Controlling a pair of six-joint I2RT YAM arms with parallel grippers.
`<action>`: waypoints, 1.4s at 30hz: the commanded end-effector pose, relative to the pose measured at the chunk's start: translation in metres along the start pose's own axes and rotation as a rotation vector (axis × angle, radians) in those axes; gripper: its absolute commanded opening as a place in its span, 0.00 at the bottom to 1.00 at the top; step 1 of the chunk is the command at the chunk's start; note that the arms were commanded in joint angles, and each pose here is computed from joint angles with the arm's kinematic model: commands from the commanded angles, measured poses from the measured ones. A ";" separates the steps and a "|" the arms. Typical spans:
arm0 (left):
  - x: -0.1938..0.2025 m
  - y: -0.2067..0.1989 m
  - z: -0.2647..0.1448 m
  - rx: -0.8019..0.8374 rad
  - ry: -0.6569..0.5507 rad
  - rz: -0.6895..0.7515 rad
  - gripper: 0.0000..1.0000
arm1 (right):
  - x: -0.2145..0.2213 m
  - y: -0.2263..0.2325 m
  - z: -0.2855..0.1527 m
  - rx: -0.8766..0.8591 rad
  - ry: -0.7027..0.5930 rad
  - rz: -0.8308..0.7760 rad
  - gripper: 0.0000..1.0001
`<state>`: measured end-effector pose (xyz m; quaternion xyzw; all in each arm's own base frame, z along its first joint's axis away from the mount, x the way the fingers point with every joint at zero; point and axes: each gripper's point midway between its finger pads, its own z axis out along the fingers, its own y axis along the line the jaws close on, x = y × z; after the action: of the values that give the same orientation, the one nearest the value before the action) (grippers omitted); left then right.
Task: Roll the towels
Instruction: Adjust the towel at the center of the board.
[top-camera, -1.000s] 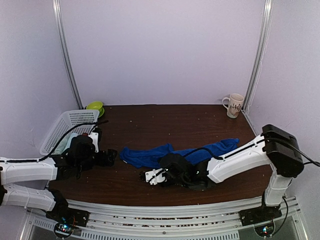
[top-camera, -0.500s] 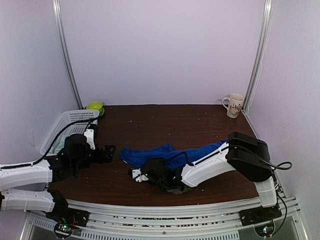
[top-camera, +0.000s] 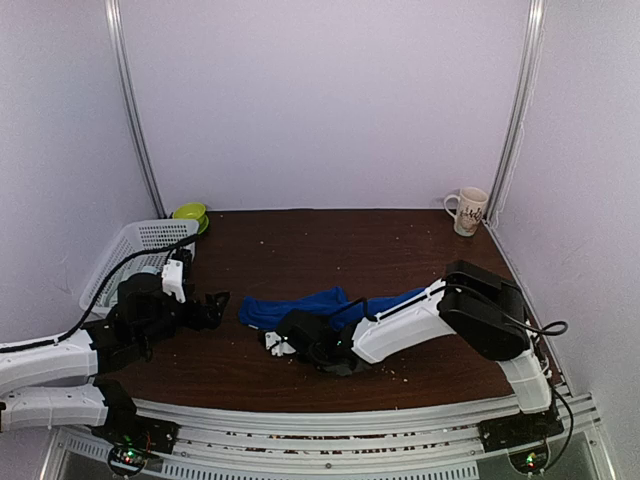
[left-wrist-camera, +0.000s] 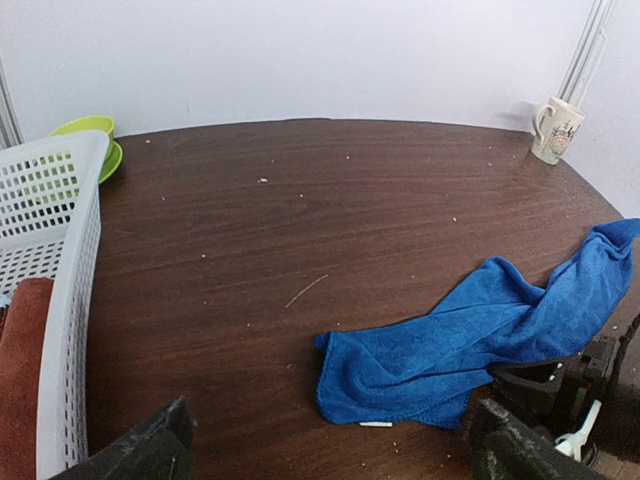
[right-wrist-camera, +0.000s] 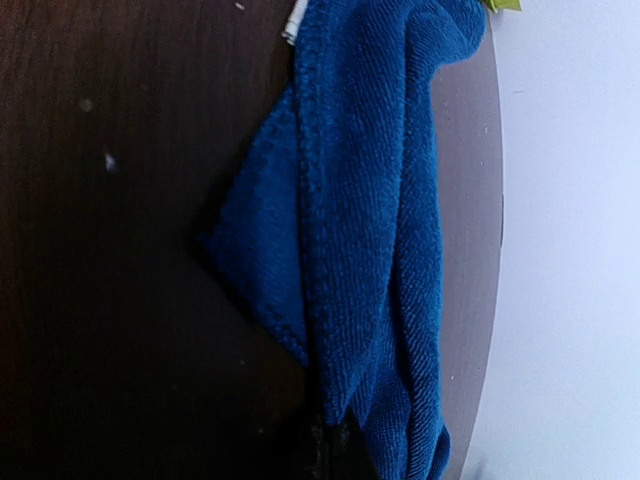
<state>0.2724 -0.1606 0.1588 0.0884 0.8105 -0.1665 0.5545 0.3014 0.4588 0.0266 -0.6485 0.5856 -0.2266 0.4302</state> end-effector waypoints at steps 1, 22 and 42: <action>-0.021 -0.011 -0.004 0.044 -0.095 0.089 0.98 | -0.005 -0.031 -0.029 -0.162 -0.079 0.080 0.00; 0.028 -0.157 -0.003 0.165 -0.190 0.816 0.97 | 0.031 -0.129 -0.102 -0.724 -0.245 0.510 0.00; 0.068 -0.211 0.086 -0.201 -0.256 1.102 0.98 | 0.055 -0.148 -0.040 -0.756 -0.152 0.796 0.00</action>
<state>0.2453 -0.3862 0.0886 0.4545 0.5978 0.1868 0.6334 0.3563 0.3850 0.1545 -0.5248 0.7808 0.2107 0.2657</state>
